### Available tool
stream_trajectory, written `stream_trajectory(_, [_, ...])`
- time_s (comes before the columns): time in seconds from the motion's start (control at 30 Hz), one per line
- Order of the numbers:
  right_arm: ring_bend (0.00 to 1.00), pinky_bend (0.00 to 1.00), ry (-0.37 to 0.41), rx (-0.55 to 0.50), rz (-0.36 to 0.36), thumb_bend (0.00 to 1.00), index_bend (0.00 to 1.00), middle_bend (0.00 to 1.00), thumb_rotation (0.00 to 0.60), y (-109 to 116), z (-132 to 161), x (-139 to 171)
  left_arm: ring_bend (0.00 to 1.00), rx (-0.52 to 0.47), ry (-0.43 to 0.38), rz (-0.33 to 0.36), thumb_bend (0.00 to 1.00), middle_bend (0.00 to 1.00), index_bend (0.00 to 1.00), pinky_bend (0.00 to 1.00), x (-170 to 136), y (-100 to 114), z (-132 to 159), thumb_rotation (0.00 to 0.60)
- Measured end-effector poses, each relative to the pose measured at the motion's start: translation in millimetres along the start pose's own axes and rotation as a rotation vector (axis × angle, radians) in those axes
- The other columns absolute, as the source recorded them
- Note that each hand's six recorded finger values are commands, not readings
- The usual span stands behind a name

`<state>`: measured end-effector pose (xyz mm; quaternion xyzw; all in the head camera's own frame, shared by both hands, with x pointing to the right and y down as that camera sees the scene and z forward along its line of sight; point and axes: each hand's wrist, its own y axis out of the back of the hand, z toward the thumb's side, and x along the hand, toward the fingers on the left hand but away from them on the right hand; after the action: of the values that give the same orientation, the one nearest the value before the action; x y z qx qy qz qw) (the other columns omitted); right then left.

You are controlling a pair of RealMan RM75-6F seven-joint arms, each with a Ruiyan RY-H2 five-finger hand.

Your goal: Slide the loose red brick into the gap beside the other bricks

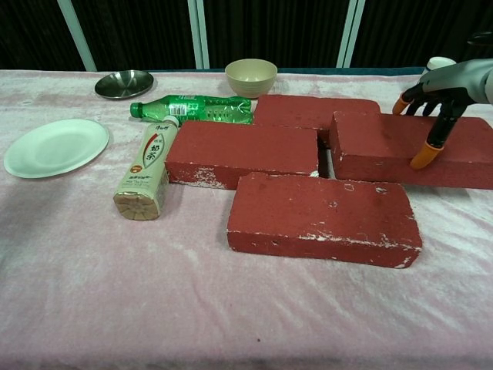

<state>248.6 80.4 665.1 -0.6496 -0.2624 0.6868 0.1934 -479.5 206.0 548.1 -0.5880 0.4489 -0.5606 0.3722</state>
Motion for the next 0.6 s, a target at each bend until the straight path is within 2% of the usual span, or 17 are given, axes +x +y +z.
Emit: stream_trajectory(0.6, [0.13,0.08,0.01,-0.003,-0.002,0.0,0.24,0.26,0.6,-1.0,14.6,-4.1,0.0,0.004,0.002,-0.002,0.74,0.04,0.2,0.0,0.2,-0.5,-0.3,0.6])
